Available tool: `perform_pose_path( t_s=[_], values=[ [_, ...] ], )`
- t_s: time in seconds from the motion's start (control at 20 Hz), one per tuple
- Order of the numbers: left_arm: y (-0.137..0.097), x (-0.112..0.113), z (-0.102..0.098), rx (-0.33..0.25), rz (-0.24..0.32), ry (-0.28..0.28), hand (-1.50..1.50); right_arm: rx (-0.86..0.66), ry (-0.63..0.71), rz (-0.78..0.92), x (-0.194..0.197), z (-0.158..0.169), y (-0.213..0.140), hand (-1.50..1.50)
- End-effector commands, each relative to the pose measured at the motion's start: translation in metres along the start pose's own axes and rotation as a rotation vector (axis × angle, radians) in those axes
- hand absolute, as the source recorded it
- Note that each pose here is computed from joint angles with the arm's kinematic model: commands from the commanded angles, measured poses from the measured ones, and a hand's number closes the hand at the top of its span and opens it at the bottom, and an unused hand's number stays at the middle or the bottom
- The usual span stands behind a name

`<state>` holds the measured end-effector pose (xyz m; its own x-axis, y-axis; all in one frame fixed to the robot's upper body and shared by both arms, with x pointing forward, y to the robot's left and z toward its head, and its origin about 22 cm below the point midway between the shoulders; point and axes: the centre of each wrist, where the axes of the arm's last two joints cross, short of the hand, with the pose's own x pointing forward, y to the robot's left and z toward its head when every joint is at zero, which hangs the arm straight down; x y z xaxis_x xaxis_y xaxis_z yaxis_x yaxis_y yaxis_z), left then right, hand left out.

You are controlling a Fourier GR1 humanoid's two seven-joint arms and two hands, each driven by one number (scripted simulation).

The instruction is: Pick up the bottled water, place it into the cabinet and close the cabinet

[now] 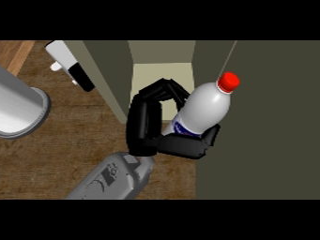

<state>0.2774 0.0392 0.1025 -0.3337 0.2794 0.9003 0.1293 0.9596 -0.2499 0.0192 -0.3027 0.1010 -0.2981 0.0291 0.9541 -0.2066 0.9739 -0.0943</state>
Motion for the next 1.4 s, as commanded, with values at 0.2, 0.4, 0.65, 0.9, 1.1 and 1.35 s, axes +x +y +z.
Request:
perform_pose_path(
  t_s=[0.2, 0.4, 0.65, 0.9, 1.1, 1.35],
  values=[
    [-0.005, -0.014, -0.045, 0.072, -0.118, -0.004, 1.5, -0.022, -0.058, -0.003, 0.02, -0.002, -0.002, -1.5],
    [-0.003, -0.028, -0.06, 0.077, -0.165, 0.031, 1.5, -0.007, -0.057, 0.002, 0.023, -0.006, -0.004, -1.5],
    [0.007, -0.033, -0.076, 0.086, -0.193, 0.048, 1.5, -0.013, -0.079, -0.018, 0.018, -0.007, -0.005, -1.5],
    [0.023, -0.055, -0.08, 0.114, -0.281, 0.051, 1.5, -0.012, -0.074, -0.018, 0.017, -0.007, -0.018, -1.5],
    [0.034, -0.066, -0.079, 0.161, -0.229, 0.06, 1.5, 0.015, -0.069, -0.055, 0.014, -0.008, -0.009, -1.5],
    [0.05, -0.073, -0.096, 0.209, -0.24, 0.056, 1.5, 0.02, -0.067, -0.043, 0.02, -0.009, -0.011, -1.5]
  ],
)
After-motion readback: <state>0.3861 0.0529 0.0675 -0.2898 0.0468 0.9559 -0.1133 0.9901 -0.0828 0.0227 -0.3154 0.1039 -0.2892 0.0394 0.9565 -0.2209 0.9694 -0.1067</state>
